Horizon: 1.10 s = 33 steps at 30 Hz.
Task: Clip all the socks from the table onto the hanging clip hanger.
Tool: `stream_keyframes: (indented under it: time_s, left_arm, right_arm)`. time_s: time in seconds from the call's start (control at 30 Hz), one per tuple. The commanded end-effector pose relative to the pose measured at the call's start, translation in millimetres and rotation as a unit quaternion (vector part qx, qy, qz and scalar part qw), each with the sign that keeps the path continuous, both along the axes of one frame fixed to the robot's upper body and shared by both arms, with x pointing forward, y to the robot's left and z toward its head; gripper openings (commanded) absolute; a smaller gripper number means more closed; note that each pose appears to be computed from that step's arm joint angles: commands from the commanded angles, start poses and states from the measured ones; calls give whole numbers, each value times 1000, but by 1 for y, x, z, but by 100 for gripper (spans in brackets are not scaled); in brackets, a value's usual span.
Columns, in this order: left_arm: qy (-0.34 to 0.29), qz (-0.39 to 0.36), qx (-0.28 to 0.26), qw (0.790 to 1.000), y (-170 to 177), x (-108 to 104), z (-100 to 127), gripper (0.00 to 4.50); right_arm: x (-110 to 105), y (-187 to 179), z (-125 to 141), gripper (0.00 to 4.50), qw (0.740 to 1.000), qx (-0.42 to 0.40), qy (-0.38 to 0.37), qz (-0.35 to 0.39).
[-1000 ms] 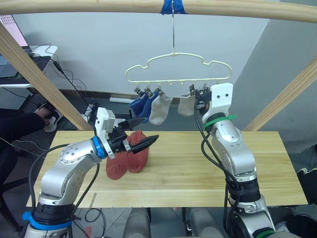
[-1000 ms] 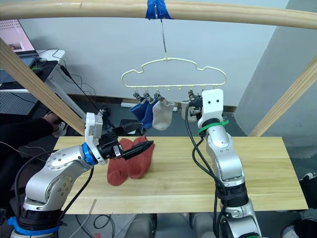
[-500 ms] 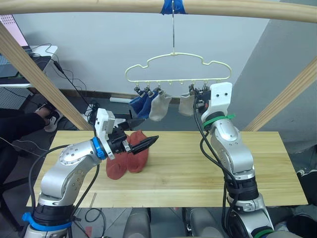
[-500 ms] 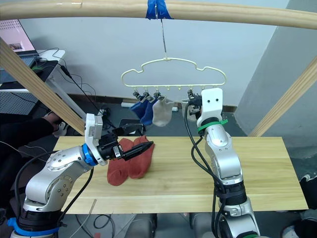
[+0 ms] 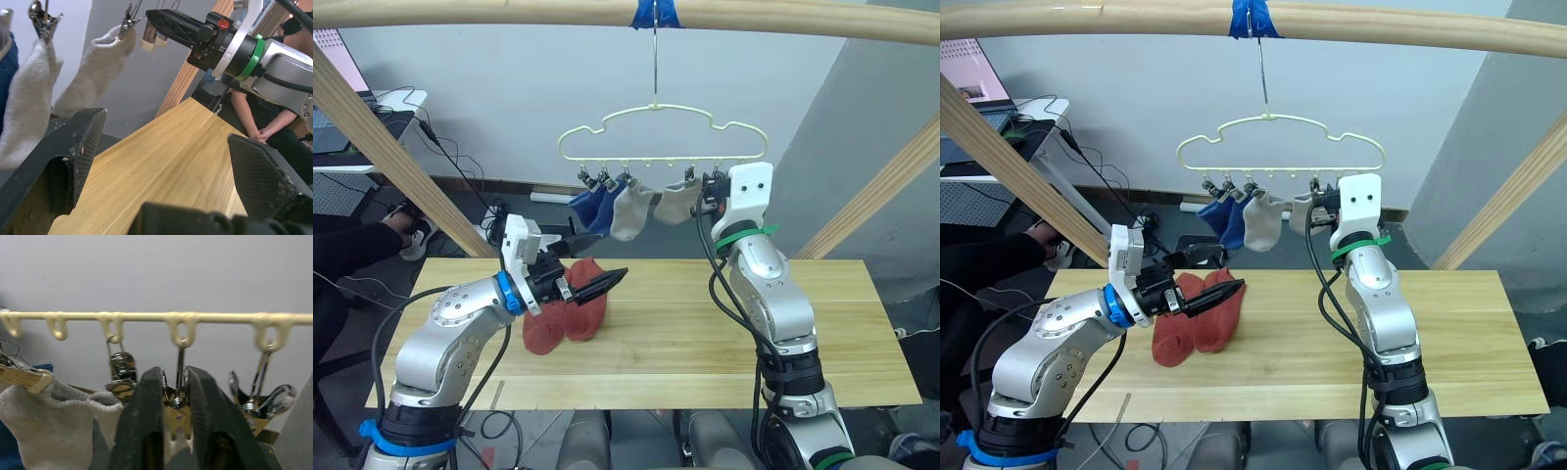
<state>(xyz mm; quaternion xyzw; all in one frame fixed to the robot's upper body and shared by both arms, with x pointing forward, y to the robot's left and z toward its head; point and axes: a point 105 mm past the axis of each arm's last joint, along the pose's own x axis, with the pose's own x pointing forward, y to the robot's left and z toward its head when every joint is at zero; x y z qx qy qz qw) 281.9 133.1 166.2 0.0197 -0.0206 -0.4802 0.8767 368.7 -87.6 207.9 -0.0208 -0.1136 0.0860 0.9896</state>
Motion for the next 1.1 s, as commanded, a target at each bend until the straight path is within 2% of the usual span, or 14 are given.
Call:
stream_keyframes:
  time_s: [0.03,0.17,0.27,0.33,0.43,0.57,0.7,0.87,0.93,1.1]
  left_arm:
    - [-27,-12,-1,1000,-5,-7,9,450]
    - [-16,-4,6,1000,-1,-6,4,450]
    - [11,8,23,1000,7,-5,-10,450]
    - [46,19,51,997,16,-4,-27,450]
    - [65,41,83,994,26,-1,-44,450]
    - [67,118,155,979,44,19,-78,450]
    - [49,170,172,969,41,44,-94,450]
    - [30,176,213,961,23,68,-115,450]
    - [29,180,253,950,21,75,-128,450]
    - [51,197,271,941,23,82,-145,450]
  right_arm:
    - [-4,-1,17,1,999,15,-32,2]
    - [-5,-5,17,1,999,30,-18,15]
    - [-7,-5,16,1,997,42,10,70]
    - [-8,-9,11,1,991,57,58,106]
    - [-9,-14,11,1,984,61,93,139]
    - [-6,-22,18,1,982,35,103,153]
    - [-5,-23,18,1,982,33,107,153]
    - [-6,-18,16,1,981,40,111,153]
    - [-7,-17,15,1,981,41,112,153]
    - [-6,-20,19,1,983,47,108,141]
